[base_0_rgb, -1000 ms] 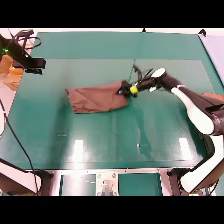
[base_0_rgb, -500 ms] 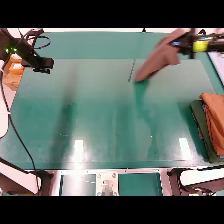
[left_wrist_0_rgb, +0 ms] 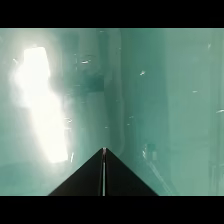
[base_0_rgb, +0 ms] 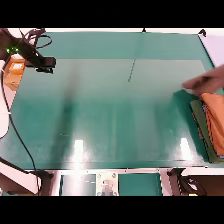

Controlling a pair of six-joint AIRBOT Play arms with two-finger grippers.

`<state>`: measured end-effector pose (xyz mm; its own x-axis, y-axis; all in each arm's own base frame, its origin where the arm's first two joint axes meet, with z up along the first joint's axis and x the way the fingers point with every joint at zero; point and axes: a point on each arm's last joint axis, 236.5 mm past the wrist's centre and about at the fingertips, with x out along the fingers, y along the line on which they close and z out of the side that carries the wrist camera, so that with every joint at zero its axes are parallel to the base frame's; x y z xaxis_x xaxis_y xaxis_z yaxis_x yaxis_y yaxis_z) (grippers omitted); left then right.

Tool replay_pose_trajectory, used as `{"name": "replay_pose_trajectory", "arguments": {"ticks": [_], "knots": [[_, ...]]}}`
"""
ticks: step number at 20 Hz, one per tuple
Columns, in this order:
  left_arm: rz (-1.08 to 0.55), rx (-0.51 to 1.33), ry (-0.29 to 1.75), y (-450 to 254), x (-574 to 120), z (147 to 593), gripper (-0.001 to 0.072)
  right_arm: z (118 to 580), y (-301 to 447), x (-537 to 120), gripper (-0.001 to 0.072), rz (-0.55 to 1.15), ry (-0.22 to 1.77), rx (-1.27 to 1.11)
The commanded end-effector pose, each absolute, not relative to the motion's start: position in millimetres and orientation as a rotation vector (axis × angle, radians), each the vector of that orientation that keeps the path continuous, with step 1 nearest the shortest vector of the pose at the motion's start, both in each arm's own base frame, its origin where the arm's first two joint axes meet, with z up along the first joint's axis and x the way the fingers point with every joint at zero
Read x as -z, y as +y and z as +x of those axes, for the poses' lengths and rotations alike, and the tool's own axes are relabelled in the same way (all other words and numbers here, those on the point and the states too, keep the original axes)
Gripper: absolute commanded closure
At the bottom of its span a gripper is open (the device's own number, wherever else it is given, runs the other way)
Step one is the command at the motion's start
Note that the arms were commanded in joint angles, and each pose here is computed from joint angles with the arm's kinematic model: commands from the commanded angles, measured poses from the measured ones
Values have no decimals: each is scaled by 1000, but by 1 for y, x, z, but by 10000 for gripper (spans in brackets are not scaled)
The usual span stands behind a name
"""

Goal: Fold the shirts.

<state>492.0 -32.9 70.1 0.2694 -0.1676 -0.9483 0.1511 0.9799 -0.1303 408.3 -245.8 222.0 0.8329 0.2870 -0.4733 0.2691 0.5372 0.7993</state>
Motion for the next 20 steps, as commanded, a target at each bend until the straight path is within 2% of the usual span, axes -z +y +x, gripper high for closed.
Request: {"name": "replay_pose_trajectory", "arguments": {"ticks": [1,4,9,12,17,18,20], "knots": [[-32,233,1277,-39,-71,492,685,352,-284,-223,691,1077,615,103],[-31,235,1291,-38,-69,490,684,312,-295,-217,691,1088,675,240],[-30,243,1340,-39,-66,479,684,200,-306,-171,692,1100,984,729],[-30,242,1339,-39,-66,479,684,148,-303,-135,691,1109,1139,939],[-29,243,1340,-39,-66,478,684,92,-279,-66,690,1178,1401,1091],[-29,243,1340,-39,-66,478,684,92,-278,-56,642,1181,1407,1087],[-30,243,1339,-39,-66,479,684,90,-273,-37,193,1195,1434,1078]]}}
